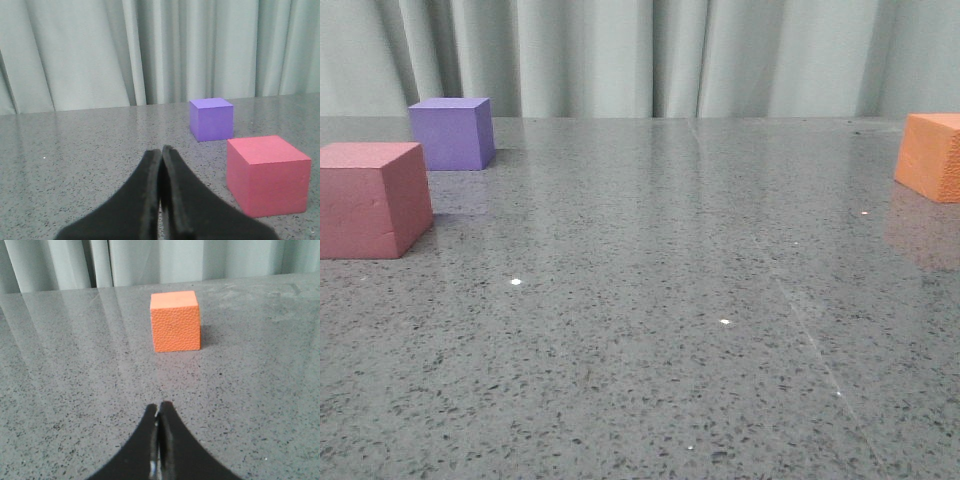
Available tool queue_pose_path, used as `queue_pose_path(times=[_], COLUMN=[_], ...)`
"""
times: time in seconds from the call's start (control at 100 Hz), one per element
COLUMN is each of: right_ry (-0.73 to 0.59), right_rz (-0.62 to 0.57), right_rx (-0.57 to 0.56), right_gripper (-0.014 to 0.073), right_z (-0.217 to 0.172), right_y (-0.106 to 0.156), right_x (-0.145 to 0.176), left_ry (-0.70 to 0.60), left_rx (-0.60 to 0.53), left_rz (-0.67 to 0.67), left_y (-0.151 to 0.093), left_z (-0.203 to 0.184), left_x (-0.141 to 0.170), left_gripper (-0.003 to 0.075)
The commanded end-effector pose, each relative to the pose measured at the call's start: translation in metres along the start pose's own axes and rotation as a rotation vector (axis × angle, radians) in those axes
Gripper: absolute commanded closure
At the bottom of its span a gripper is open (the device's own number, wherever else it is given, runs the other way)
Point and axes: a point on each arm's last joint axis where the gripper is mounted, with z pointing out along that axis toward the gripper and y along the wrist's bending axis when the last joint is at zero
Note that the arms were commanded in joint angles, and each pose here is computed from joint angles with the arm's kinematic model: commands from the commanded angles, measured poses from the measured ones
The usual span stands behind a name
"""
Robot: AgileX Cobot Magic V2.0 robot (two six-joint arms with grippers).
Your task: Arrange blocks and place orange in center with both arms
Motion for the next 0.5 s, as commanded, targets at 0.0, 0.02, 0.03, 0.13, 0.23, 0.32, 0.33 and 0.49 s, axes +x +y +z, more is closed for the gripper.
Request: queue_pose_path(times=[0.0,0.02,0.03,0.13,0.23,0.32,0.33,0.49], right_ry=[-0.131,-0.135,-0.137,-0.207,-0.207,-0.165,-0.162,-0.03], right_rz=[-0.023,-0.023,-0.023,-0.024,-0.023,-0.001,0.0,0.012], right_rx=[-0.018,-0.019,-0.02,-0.036,-0.034,-0.023,-0.022,0.011], right_gripper=[0.0715,0.0715,0.0715,0.0715,0.0715,0.0715,0.0715,0.0715], right_z=[-0.003,-0.003,-0.003,-0.004,-0.006,-0.008,-0.009,-0.007], right_y=[0.002,0.002,0.002,0.004,0.005,0.006,0.006,0.01], right_x=[-0.015,-0.015,-0.015,-0.021,-0.028,-0.043,-0.046,-0.092], left_ry=[-0.06,-0.06,-0.06,-0.06,-0.06,-0.06,-0.06,-0.06], left_rx=[0.008,0.008,0.008,0.008,0.008,0.008,0.008,0.008], left_rz=[-0.014,-0.014,-0.014,-0.014,-0.014,-0.014,-0.014,-0.014], left_y=[-0.001,-0.001,-0.001,-0.001,-0.001,-0.001,-0.001,-0.001], left_z=[-0.002,-0.002,-0.002,-0.002,-0.002,-0.002,-0.002,-0.002], left_x=[0.009,0.009,0.009,0.009,0.009,0.009,0.009,0.009], left_gripper=[0.0739,0.0739,0.0739,0.0739,0.0739,0.0739,0.0739,0.0739])
